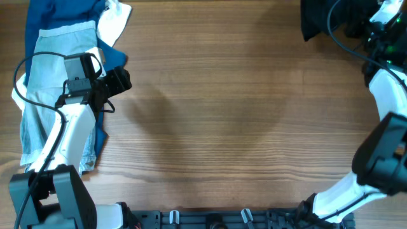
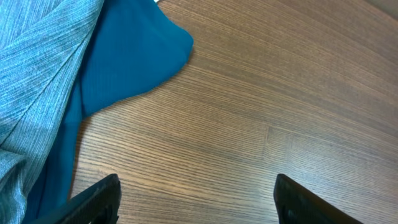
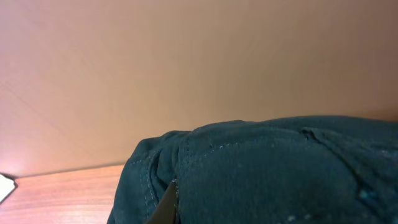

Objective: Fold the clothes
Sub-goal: 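Lower the shorts at the upper right corner and open the right gripper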

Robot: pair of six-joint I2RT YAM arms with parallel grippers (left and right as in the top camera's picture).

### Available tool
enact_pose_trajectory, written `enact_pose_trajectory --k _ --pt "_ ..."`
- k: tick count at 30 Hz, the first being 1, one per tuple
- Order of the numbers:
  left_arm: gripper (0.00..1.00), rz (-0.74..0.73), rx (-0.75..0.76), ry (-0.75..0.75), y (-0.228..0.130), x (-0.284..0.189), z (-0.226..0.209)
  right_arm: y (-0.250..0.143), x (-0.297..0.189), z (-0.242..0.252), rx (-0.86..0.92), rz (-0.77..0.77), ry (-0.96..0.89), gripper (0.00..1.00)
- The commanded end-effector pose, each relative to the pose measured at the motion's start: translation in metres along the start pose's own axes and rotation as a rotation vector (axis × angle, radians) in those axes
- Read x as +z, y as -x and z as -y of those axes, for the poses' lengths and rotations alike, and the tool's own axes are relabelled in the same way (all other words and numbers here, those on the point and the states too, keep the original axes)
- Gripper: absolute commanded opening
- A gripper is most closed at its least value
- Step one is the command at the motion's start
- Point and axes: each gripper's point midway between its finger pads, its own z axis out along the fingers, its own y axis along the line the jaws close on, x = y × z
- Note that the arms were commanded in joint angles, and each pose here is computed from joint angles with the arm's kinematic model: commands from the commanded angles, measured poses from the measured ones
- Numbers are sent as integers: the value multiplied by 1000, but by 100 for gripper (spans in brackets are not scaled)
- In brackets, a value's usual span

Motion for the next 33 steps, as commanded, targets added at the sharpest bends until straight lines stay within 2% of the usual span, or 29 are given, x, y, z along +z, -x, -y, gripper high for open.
enact_pose_trajectory --k 1,8,15,16,17,18,19,22,25,30,33 --pt "77 10 16 -7 3 -2 1 -14 19 8 34 -12 68 4" --pt "76 10 -13 -9 3 -2 2 -110 38 61 158 -174 4 4" --pt "76 18 4 -23 4 -1 10 -136 15 97 242 -259 -53 5" --pt "76 22 9 -28 4 0 12 -139 11 98 262 -277 -55 13" --pt "76 25 13 -32 5 1 14 -142 8 98 278 -293 -61 38" --pt "76 27 16 -35 5 1 16 -145 5 96 295 -313 -65 73" --pt "76 29 18 -36 6 2 16 -146 2 94 309 -331 -68 99" --pt "77 24 18 -36 4 2 16 -142 -6 85 329 -363 -70 100" --pt "77 25 19 -35 4 2 16 -120 -20 69 261 -369 -50 100" --pt "77 28 19 -36 5 2 17 -56 -51 36 -5 -312 -22 99" --pt "77 28 20 -36 5 2 17 -24 -53 49 -161 -249 -189 100"
